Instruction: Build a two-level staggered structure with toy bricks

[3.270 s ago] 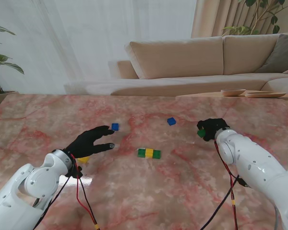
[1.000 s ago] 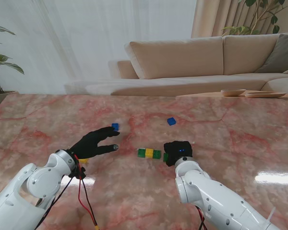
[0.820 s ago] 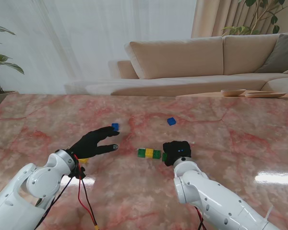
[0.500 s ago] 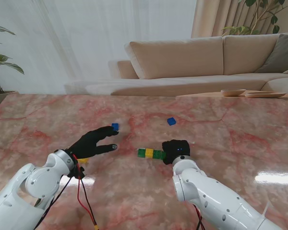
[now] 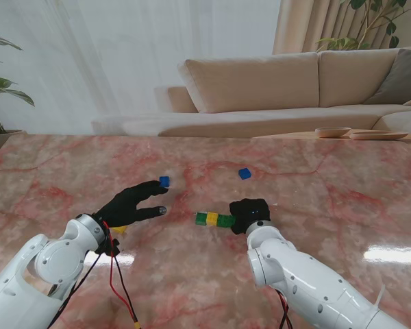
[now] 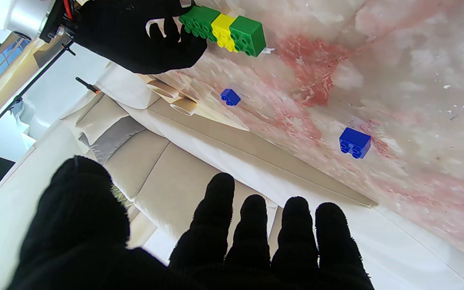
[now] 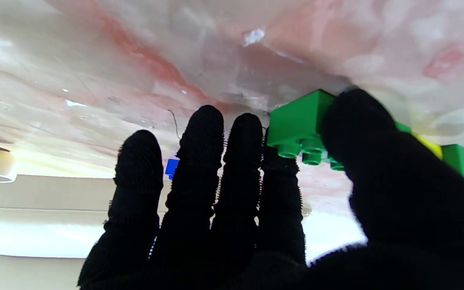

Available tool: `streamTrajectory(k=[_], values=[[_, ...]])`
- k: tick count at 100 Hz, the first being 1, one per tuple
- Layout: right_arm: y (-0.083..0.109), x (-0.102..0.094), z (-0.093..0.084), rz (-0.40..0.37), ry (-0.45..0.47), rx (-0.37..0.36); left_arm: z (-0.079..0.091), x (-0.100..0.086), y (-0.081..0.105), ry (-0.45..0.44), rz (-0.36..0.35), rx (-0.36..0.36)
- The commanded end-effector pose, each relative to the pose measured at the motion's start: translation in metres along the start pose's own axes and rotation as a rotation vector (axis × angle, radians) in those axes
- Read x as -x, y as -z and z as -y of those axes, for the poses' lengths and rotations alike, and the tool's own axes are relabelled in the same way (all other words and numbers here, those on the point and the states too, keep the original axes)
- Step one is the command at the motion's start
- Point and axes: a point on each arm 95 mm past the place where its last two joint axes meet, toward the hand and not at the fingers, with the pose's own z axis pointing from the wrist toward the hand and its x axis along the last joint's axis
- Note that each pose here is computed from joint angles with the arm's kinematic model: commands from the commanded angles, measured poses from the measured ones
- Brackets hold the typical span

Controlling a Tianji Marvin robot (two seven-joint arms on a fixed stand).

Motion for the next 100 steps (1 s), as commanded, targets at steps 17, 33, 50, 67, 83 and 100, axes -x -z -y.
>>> streamTrajectory(k=[17, 33, 50, 67, 83, 100], values=[[0.0018, 0.0018, 0.0091, -0.008, -0.002, -0.048, -0.0020, -0.0001, 0.0017, 0.000, 0.005, 0.006], [0.0030, 0.0017, 0.0094, -0.014, -0.001, -0.055, -0.0018, -0.0004, 0.0019, -0.001, 0.006, 0.007], [0.0036, -0.0008, 0.0101, -0.015, 0.000, -0.058, -0.0016, -0.0004, 0.0018, -0.002, 0.003, 0.005], [0.0047, -0.0024, 0.0110, -0.012, -0.003, -0.060, -0.0011, 0.0000, 0.0025, -0.004, 0.005, 0.003], [0.0055, -0.0031, 0.0121, -0.009, -0.004, -0.062, -0.0014, 0.0000, 0.0026, -0.004, 0.005, 0.003], [0.0064, -0.0032, 0.0126, -0.008, -0.002, -0.062, -0.0016, -0.0001, 0.0026, -0.003, 0.003, 0.004]])
